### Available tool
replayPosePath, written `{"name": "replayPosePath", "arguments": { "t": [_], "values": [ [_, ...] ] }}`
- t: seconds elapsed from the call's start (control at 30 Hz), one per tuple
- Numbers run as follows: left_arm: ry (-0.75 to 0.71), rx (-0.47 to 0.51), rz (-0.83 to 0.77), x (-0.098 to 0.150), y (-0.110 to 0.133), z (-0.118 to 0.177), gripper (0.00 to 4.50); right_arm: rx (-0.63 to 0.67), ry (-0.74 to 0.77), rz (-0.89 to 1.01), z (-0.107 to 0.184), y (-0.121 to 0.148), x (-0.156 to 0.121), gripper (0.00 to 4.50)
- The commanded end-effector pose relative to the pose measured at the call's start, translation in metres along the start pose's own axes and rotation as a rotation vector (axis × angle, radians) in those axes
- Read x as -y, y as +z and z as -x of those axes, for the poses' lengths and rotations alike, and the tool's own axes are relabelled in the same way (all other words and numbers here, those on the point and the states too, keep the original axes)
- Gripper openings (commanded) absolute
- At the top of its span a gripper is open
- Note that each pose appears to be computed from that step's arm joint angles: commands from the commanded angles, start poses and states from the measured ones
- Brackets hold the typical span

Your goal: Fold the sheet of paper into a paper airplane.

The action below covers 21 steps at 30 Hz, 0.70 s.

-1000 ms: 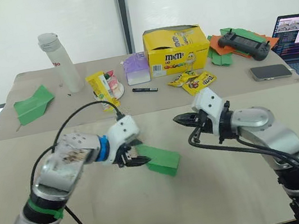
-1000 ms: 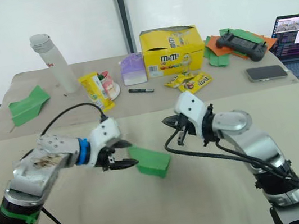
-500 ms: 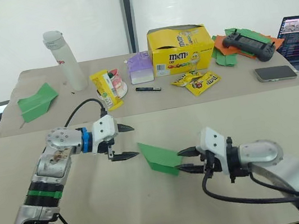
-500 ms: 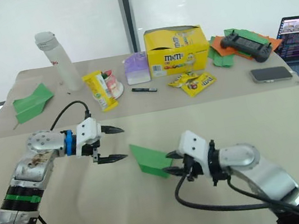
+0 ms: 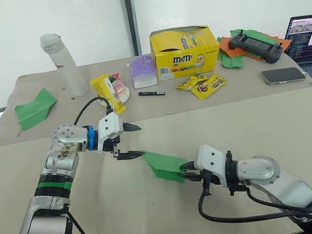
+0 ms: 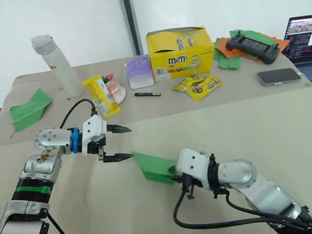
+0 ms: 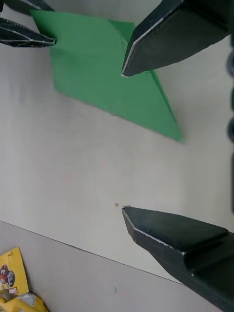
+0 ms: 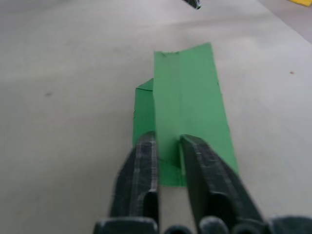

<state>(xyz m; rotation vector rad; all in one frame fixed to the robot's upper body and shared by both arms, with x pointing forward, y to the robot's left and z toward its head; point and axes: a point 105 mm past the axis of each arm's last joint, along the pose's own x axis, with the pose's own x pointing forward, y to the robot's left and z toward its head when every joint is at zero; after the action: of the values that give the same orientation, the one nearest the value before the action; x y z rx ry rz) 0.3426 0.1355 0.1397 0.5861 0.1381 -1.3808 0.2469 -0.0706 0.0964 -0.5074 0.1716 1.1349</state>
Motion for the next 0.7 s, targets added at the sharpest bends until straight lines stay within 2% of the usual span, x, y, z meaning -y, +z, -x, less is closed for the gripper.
{"name": "replayPosePath", "arguments": {
  "t": [0.03, 0.2, 0.3, 0.33, 0.47, 0.7],
  "values": [
    [0.0, 0.038, -0.035, -0.001, 0.01, 0.007, 3.02, 0.058, 0.028, 0.087, 0.001, 0.015, 0.001, 0.0],
    [-0.085, 0.057, -0.016, 0.015, 0.008, 0.006, 1.3, 0.099, 0.113, 0.212, 0.008, 0.023, -0.004, 0.0],
    [-0.188, 0.062, 0.018, 0.036, 0.006, 0.004, 0.25, 0.071, 0.215, 0.304, 0.019, 0.018, -0.011, 0.0],
    [-0.209, 0.059, 0.026, 0.041, 0.005, 0.003, 0.03, 0.058, 0.241, 0.326, 0.021, 0.014, -0.013, 0.0],
    [-0.271, 0.057, 0.044, 0.059, 0.003, -0.004, 0.03, 0.019, 0.293, 0.376, 0.023, 0.002, -0.017, 0.0],
    [-0.313, 0.028, 0.054, 0.077, -0.005, -0.028, 0.03, 0.027, 0.35, 0.404, 0.02, -0.001, -0.024, 0.0]
  ]
}}
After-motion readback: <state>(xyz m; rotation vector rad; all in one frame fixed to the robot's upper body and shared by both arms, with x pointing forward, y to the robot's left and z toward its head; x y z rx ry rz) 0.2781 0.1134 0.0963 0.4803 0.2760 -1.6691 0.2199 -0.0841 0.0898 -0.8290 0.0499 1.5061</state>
